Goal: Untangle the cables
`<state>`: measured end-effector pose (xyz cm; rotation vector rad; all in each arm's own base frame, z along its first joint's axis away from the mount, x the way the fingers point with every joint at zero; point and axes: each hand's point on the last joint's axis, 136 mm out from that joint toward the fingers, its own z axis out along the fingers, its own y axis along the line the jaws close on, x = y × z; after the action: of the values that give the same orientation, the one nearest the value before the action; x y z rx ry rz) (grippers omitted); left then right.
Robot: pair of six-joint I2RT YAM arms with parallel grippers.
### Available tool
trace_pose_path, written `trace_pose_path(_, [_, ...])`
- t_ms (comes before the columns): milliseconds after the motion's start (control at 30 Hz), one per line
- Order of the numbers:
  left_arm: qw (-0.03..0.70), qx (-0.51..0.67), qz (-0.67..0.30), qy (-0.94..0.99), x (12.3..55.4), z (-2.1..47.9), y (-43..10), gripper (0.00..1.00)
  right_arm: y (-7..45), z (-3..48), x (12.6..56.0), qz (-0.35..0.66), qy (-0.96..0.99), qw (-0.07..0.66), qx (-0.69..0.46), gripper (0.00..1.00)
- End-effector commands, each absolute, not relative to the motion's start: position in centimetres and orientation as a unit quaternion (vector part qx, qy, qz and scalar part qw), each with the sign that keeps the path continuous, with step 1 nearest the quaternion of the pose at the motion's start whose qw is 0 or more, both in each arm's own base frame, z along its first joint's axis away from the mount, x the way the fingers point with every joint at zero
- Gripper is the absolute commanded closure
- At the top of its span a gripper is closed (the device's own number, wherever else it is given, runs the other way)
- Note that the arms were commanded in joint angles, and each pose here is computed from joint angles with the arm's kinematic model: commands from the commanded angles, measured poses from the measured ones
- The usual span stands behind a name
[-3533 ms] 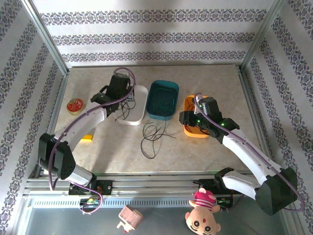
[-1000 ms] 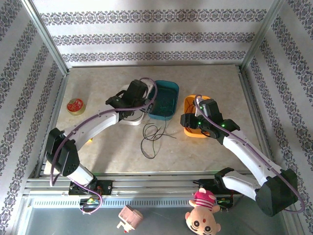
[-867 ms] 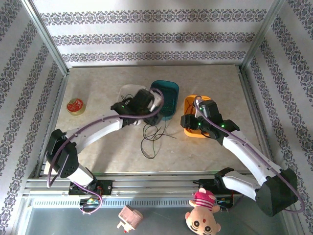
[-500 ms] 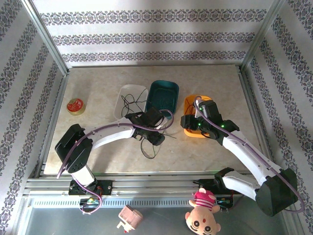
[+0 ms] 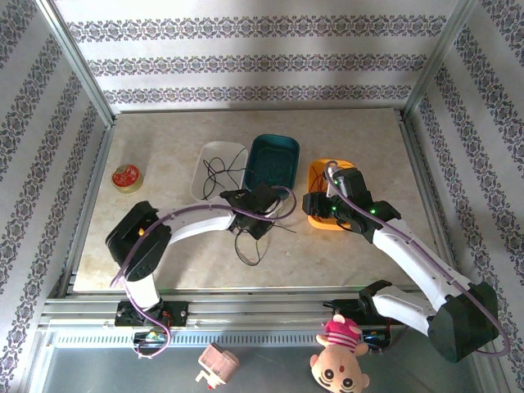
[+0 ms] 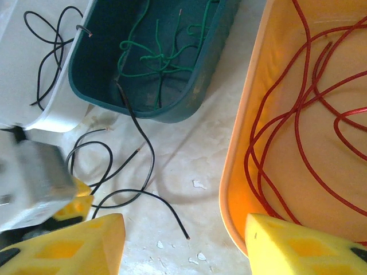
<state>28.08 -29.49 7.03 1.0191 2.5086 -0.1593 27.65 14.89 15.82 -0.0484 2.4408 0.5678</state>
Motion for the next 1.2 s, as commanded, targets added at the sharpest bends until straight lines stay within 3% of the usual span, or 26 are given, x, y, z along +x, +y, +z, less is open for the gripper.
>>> trace_pose_path(0, [0.345, 0.354, -0.096, 0.864, 30.1, 15.8, -31.4, 0.93, 14.3, 15.9, 27.8, 0.207, 0.925, 0.318, -0.016, 0.42])
trace_pose_path(100, [0.406, 0.339, -0.125, 0.84, 30.0, 20.4, -31.4, 1.0, 14.4, 15.9, 27.8, 0.207, 0.925, 0.317, -0.016, 0.42])
trace_pose_path(300, [0.472, 0.315, -0.181, 0.803, 28.9, 26.0, -30.9, 0.99, 14.7, 15.7, 28.0, 0.213, 0.925, 0.314, -0.015, 0.42])
trace_pose_path(433, [0.399, 0.333, -0.151, 0.841, 28.7, 21.0, -30.9, 0.96, 15.0, 15.7, 28.1, 0.218, 0.925, 0.312, -0.017, 0.42])
trace_pose_path(667, [0.28, 0.366, -0.077, 0.884, 29.1, 10.9, -31.0, 0.82, 14.7, 16.0, 27.9, 0.215, 0.924, 0.316, -0.017, 0.42])
trace_pose_path(767, [0.267, 0.374, -0.047, 0.887, 30.0, 8.7, -31.1, 0.67, 14.5, 16.2, 27.7, 0.211, 0.924, 0.317, -0.019, 0.42])
trace_pose_path(1167, [0.219, 0.365, 0.014, 0.905, 31.1, 3.0, -29.9, 0.66, 14.0, 16.4, 27.4, 0.2, 0.926, 0.319, -0.023, 0.42])
